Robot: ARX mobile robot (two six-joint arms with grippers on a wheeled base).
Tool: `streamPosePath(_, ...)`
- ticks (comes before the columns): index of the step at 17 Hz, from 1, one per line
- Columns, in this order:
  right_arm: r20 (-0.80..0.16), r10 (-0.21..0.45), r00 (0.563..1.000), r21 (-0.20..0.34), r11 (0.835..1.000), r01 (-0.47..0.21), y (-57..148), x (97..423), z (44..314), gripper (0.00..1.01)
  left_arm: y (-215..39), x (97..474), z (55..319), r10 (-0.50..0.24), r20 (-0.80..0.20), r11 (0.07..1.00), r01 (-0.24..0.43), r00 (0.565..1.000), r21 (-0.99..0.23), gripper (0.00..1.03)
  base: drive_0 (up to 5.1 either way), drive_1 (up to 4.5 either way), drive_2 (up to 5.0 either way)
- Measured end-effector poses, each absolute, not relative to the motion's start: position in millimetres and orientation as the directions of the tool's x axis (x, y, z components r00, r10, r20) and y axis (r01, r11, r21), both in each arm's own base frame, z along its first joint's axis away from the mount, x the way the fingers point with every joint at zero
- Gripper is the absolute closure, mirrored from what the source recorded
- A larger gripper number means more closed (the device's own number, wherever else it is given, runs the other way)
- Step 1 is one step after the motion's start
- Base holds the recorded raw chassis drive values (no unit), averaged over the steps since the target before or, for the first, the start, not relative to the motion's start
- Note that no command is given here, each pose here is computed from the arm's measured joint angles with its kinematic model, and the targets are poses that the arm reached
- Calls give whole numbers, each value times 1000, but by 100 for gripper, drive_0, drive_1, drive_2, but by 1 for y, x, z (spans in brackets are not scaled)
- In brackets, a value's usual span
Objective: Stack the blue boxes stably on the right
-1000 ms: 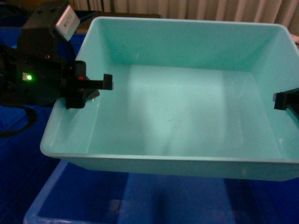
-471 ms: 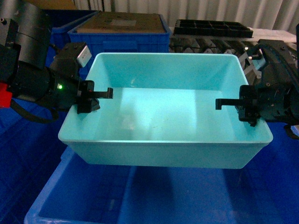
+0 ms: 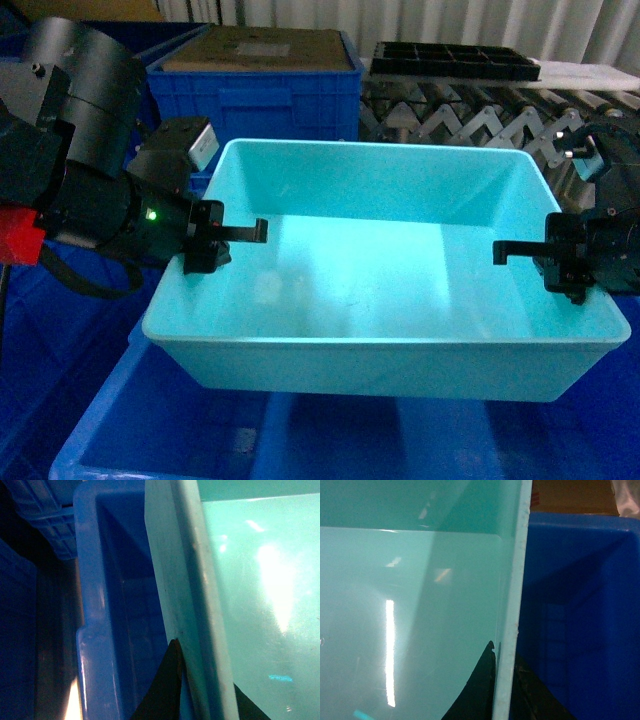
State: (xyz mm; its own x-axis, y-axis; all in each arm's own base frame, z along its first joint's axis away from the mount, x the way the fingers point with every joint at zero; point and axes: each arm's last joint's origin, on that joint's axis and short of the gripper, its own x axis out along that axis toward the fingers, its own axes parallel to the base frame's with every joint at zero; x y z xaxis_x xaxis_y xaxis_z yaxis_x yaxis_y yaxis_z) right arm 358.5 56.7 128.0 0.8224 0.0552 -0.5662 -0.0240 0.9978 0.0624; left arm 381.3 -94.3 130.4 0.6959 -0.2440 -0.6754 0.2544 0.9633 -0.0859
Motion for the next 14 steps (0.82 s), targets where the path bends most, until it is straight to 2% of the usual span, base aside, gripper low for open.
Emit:
streamPosePath(2,-582,54,811,53,998,-28,56,354,123,94,-95,375,123,-243,-692,965,245,680,-98,97,0,0,0)
streamPosePath(14,-614,49,788,46,999,-27,51,335,105,94,-102,357,111,-237,-714,967,233,659,-105,97,0,0,0)
